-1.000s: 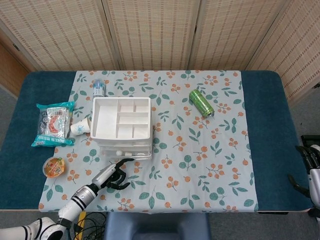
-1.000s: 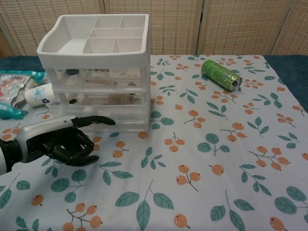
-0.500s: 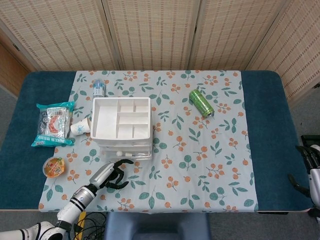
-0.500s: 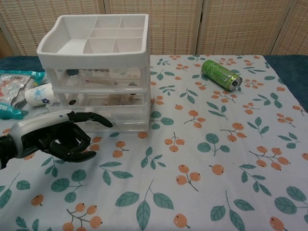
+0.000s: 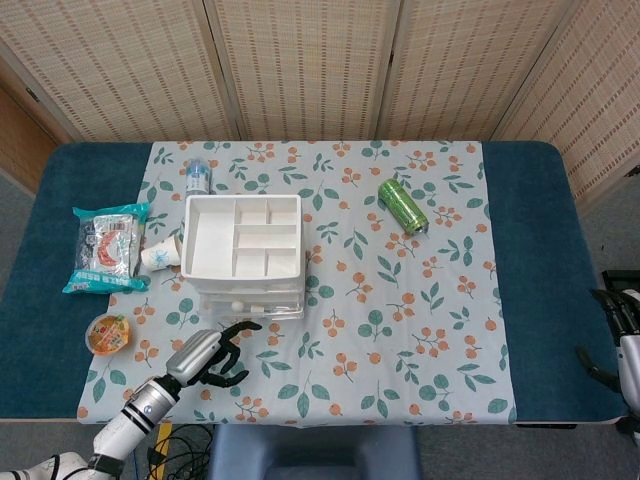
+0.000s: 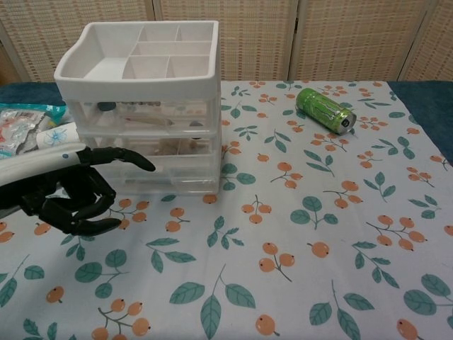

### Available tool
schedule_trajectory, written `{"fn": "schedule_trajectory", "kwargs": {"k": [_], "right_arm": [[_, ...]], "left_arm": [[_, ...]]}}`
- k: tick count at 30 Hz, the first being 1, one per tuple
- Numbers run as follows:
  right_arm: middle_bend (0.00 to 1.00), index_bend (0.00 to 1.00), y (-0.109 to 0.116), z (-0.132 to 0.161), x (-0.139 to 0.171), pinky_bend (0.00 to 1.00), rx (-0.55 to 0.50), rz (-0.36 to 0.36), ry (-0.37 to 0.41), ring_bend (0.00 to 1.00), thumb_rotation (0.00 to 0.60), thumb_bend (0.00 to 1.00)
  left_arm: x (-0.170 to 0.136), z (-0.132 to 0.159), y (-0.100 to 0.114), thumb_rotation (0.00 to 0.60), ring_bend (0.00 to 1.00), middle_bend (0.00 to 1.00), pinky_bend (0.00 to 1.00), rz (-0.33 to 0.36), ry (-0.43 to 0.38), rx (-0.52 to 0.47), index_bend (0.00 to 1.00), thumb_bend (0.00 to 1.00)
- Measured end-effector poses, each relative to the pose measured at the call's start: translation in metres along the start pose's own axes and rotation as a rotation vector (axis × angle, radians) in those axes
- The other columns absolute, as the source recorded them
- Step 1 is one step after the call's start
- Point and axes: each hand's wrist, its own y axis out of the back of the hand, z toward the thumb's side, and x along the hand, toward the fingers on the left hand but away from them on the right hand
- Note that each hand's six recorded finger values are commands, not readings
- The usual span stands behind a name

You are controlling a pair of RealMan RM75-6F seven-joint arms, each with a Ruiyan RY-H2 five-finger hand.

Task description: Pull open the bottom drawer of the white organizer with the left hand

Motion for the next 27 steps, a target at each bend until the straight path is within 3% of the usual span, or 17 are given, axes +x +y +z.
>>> {"fn": "schedule_trajectory", "kwargs": {"k": [6,17,27], "right_arm": [[0.18,0.12,0.004,0.0,-0.003,0.17,0.008,-0.012,0.006,0.17,0.6,0.28],[0.18,0.13,0.01,-0.004,-0.005,0.17,0.014,-0.03,0.0,0.17,0.6,0.28],[0.18,0.12,0.004,-0.004,-0.005,0.17,0.003,-0.017,-0.007,0.17,0.6,0.28]], "left_arm": [[-0.002,0.006,0.018,0.6,0.99,0.82,1.0,0.021,-0.008,0.128,0.14,0.31],[0.012,-0.009,0.031,0.6,1.0,0.88,1.0,-0.039,0.088,0.273,0.09,0.31],[0.02,-0.004,0.03,0.6,1.0,0.93,1.0,-0.108,0.098,0.307,0.2,0.31]]}}
